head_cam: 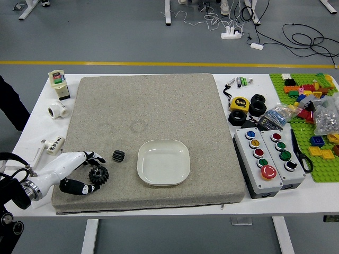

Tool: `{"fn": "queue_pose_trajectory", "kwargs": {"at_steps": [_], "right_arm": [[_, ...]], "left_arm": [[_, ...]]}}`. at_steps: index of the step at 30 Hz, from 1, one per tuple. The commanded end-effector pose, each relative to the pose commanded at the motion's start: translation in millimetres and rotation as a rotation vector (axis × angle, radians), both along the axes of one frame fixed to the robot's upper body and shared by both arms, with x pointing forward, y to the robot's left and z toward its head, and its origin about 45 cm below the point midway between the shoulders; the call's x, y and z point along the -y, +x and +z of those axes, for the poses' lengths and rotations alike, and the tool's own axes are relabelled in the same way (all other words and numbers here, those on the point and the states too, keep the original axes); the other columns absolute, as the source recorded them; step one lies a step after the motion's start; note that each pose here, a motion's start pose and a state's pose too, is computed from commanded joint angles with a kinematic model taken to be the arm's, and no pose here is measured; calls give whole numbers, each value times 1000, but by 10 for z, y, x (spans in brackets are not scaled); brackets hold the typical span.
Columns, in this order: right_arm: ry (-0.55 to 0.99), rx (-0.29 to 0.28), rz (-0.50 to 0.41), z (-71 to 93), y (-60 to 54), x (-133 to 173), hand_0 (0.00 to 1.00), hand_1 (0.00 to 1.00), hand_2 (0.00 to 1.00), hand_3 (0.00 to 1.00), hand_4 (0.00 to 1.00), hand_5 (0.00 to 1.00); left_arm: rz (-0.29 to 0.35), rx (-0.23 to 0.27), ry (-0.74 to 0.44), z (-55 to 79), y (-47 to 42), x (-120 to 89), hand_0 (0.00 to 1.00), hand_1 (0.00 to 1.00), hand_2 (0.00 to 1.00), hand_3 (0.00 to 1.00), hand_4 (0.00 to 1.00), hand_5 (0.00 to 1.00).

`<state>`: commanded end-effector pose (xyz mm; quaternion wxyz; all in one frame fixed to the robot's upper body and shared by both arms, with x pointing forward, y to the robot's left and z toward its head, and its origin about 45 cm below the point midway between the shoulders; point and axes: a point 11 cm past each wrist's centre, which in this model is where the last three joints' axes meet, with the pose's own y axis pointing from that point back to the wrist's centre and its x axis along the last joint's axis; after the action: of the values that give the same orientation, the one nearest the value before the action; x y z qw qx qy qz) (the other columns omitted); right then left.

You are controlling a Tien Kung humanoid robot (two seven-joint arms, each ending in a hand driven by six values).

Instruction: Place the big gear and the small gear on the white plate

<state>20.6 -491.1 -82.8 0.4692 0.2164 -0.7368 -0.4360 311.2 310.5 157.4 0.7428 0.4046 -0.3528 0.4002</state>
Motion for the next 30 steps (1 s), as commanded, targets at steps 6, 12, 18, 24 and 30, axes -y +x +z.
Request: {"fn": "queue_pose_trajectory", "kwargs": {"at_steps": [6, 12, 18, 24, 30], "right_arm": [[0, -2, 0, -1, -9, 0, 609, 608, 694, 568, 758, 738], [0, 1, -2, 0, 1, -1, 610, 608, 694, 568, 759, 738], [0, 5, -4, 1, 11, 0, 611, 607, 695, 568, 759, 737], [-1, 7, -5, 2, 17, 3, 612, 607, 695, 568, 759, 739], [0, 7, -3, 0, 23, -3, 611, 607, 694, 567, 759, 738]], "left_arm": [[12, 17, 10, 35, 5, 4, 316, 358, 404, 492, 34, 2], [9, 44, 12, 93, 25, 36, 294, 295, 345, 452, 119, 2], [11, 79, 11, 156, 40, 60, 284, 283, 331, 445, 123, 2], [-11, 151, 3, 340, 91, 194, 275, 280, 330, 445, 129, 2], [-98, 243, -19, 612, 249, 556, 273, 278, 332, 448, 145, 2]]}}
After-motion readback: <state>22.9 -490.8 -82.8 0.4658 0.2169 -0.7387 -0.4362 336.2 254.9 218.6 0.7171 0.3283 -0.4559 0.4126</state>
